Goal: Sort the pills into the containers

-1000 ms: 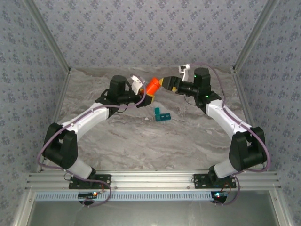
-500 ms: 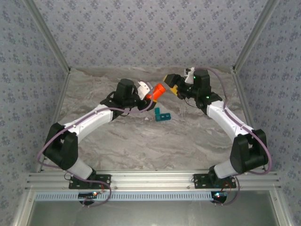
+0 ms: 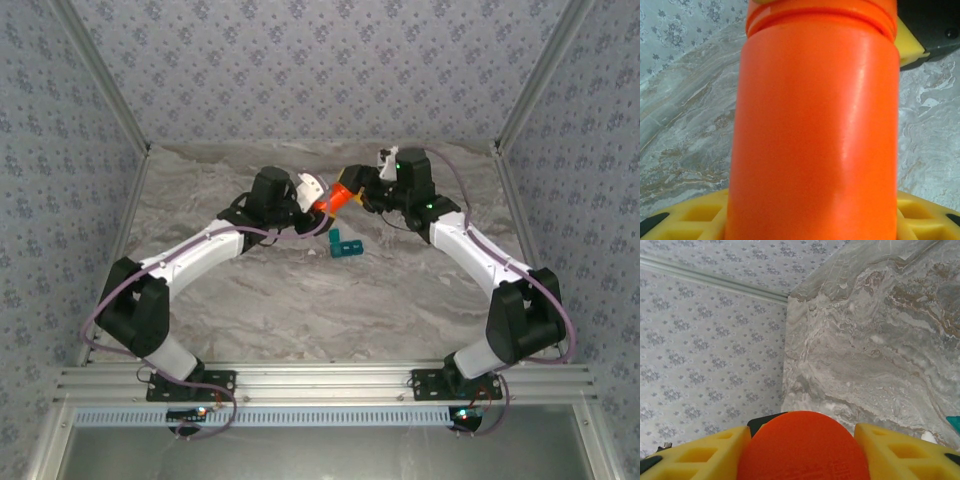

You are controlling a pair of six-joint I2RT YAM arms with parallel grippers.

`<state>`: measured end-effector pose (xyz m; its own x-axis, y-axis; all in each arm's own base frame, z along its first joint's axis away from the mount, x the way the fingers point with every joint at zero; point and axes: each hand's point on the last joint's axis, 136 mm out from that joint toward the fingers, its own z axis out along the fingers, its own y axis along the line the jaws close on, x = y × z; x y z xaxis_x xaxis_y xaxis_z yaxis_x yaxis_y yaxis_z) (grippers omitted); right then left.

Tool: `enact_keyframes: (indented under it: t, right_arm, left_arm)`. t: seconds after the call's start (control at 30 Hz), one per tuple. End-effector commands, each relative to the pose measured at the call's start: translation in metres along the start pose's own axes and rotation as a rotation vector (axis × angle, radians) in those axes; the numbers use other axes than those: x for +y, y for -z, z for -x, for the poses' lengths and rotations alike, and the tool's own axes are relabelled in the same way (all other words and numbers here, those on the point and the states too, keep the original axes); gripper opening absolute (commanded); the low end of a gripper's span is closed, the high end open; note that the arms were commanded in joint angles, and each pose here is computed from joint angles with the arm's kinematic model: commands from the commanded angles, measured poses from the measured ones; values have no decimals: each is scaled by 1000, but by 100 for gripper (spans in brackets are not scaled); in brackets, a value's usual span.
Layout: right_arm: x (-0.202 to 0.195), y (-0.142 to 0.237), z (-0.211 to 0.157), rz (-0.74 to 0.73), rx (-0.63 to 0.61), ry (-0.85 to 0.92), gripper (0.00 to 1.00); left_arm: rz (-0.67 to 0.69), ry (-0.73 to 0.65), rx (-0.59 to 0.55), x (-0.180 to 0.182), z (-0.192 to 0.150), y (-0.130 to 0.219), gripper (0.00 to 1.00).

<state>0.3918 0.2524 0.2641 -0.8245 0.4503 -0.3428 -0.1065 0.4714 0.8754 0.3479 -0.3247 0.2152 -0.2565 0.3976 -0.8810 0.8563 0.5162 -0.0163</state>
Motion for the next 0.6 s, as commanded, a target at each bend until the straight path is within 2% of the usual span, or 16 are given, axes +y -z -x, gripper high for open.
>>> enact_keyframes:
  t: [0.0, 0.17, 0.27, 0.43, 0.57]
  right_arm:
    - [2, 1, 4, -9, -6, 12, 47]
    - [10, 4, 9, 36, -7, 43, 39]
    - [16, 7, 14, 92, -13, 113, 38]
    - [35, 22, 22, 241, -57, 346, 39]
    - [28, 31, 36, 241, -95, 378, 38]
  left_arm:
    - [6, -35, -62, 1, 24, 3, 0]
    - [5, -27, -76, 1, 27, 4, 0]
    - [-16, -9, -94, 0, 29, 7, 0]
    - [-111, 61, -161, -6, 42, 22, 0]
    - [-153, 98, -193, -9, 46, 33, 0]
